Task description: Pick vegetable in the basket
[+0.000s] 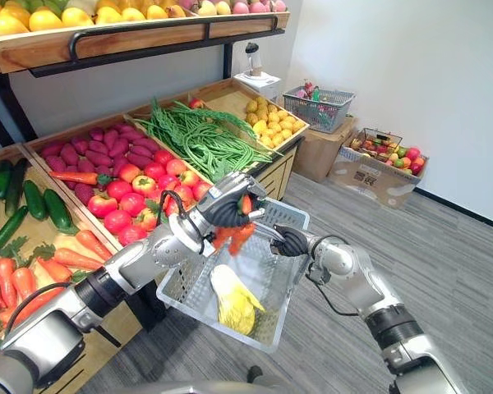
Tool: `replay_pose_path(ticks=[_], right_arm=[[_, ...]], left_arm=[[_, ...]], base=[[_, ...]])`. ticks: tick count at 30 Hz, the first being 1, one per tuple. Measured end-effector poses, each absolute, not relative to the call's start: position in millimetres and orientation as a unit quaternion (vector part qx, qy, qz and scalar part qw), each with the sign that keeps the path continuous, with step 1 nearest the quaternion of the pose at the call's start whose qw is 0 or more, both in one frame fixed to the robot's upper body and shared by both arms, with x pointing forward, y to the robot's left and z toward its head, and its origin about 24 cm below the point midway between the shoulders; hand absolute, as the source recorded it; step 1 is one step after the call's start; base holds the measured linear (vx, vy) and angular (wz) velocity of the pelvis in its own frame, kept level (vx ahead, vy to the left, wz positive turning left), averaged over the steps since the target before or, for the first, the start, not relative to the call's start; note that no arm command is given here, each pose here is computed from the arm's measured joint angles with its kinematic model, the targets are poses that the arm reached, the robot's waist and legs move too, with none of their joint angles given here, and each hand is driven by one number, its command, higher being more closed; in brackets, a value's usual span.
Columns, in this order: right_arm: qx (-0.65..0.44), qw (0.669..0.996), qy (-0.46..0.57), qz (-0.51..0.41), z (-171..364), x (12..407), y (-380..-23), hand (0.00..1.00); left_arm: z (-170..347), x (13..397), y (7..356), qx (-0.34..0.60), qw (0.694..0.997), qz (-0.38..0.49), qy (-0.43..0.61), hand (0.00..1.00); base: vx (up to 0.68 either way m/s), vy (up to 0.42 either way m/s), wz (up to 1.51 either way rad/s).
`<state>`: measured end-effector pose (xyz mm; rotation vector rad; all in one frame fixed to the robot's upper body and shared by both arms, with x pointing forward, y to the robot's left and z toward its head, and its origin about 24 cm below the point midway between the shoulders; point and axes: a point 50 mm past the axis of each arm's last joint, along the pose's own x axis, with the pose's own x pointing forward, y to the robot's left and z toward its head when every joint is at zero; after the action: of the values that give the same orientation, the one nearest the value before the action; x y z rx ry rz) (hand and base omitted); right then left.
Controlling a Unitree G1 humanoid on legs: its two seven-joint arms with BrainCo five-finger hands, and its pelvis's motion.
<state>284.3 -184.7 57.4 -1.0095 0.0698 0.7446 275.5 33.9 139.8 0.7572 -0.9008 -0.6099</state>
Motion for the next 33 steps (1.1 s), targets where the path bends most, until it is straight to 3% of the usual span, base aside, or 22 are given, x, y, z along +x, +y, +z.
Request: replay_pose_path(ticks=[33], right_arm=[[-0.475, 0.830, 0.031, 0.292, 74, 287, -217, 1.00]], left_arm=[[92, 252, 33, 0.367, 0.776, -0.387, -0.337, 1.00]], base=[[-0.02, 0.006, -0.01]])
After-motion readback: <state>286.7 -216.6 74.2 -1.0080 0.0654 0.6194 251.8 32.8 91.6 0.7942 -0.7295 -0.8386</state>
